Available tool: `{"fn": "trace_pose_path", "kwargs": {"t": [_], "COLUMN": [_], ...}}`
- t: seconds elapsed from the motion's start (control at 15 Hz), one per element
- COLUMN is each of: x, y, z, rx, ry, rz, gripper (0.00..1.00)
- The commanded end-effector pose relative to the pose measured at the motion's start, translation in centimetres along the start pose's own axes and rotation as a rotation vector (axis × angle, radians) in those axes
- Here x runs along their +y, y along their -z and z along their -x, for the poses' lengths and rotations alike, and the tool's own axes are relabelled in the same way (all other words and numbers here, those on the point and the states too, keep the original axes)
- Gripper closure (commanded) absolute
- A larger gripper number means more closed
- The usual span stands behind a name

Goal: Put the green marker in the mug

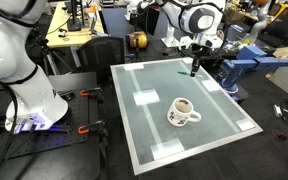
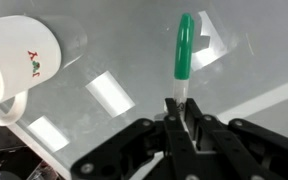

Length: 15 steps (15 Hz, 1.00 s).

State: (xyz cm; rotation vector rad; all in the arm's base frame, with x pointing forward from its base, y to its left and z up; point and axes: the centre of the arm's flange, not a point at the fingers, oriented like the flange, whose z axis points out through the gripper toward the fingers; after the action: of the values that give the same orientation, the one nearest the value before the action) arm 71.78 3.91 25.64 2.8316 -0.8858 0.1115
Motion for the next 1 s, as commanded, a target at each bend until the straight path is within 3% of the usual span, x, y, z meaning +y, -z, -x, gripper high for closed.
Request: {"fn": "trace_pose_path", "kwargs": {"t": [0.0,0.93], "x": [-0.1,2.3], "y": [0.0,2.3], "z": [0.3,0.9], "rx": [0.096,0.514], "ry": [-0.165,-0.771], "rz": [0.069,0.305], "gripper": [0.97,0.97]}}
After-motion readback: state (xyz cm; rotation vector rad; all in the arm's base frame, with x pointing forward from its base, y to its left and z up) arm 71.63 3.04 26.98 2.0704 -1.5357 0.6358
